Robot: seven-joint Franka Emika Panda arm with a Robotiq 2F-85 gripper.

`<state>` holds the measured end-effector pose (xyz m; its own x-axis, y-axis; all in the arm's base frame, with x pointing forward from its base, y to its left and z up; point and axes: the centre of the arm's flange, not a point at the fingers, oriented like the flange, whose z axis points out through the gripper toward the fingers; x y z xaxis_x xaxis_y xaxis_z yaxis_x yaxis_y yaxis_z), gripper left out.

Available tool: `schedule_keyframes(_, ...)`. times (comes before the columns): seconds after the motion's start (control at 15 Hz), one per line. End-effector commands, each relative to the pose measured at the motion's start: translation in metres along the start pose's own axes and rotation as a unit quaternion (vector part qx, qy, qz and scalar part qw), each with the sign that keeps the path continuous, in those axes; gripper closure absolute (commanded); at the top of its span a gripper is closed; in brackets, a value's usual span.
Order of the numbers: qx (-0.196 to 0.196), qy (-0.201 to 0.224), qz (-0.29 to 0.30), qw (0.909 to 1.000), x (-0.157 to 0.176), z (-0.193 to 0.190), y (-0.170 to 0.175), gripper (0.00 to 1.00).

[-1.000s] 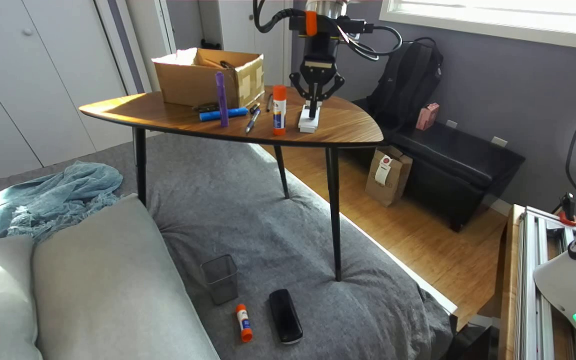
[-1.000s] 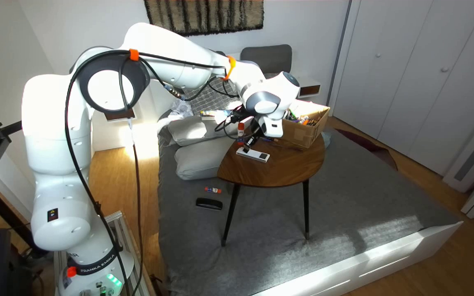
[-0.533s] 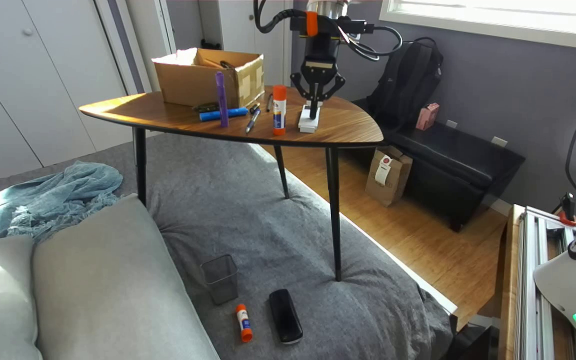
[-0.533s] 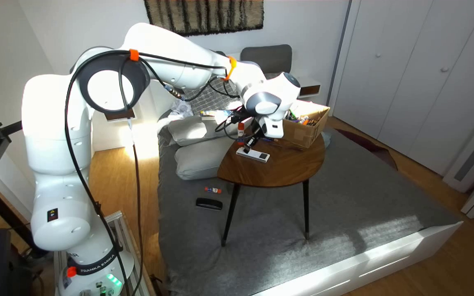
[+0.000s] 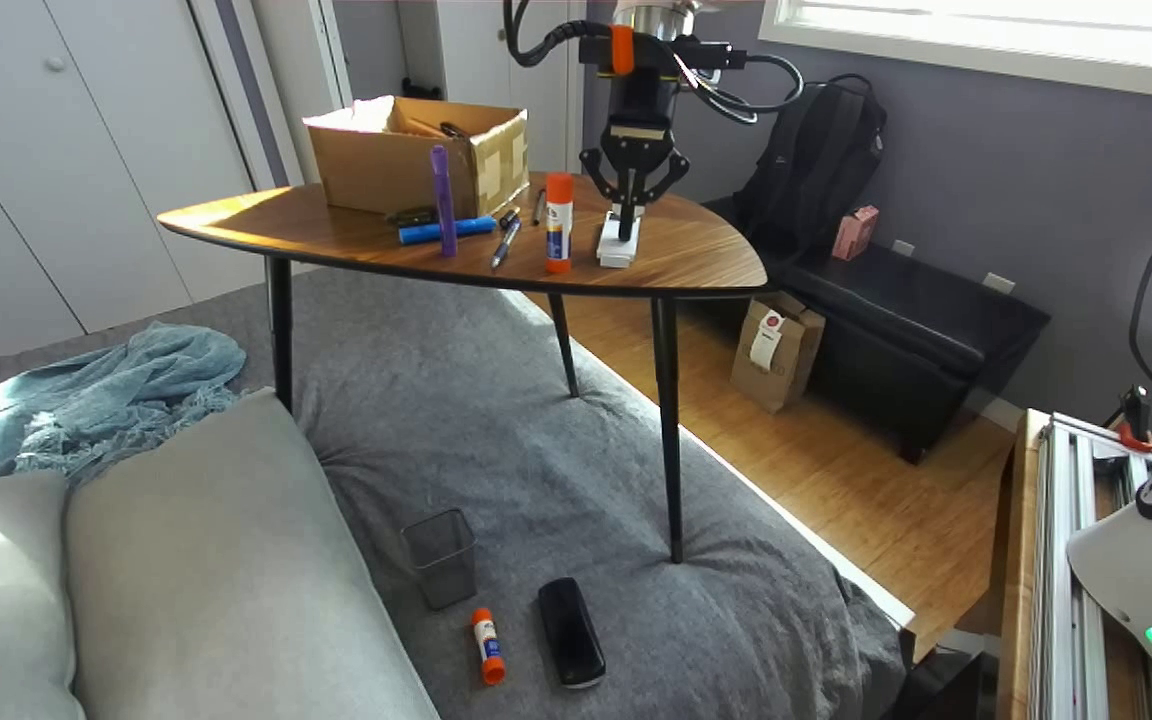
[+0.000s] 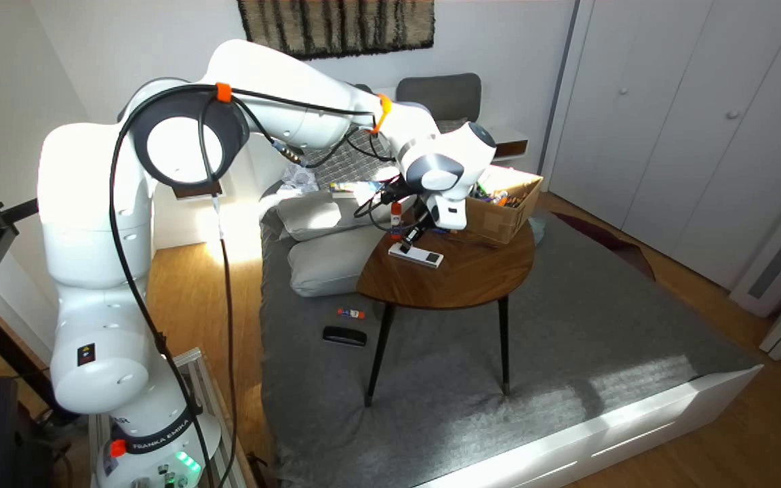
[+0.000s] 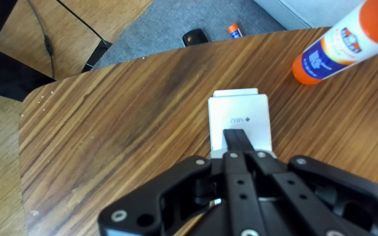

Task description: Push a button on the white remote control five times

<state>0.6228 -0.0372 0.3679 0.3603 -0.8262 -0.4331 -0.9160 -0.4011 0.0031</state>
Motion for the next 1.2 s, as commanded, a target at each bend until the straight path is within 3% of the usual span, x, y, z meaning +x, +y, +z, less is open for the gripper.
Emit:
schedule_keyframes(0.0, -0.002, -0.011, 0.01, 0.9999, 0.009, 0.016, -0.002, 1.0)
schedule_keyframes(0.33, 0.026, 0.0, 0.012, 0.9996, 0.0, -0.016, 0.014, 1.0)
schedule_keyframes(1.13, 0.039, -0.005, 0.012, 0.9991, -0.004, -0.029, 0.016, 1.0)
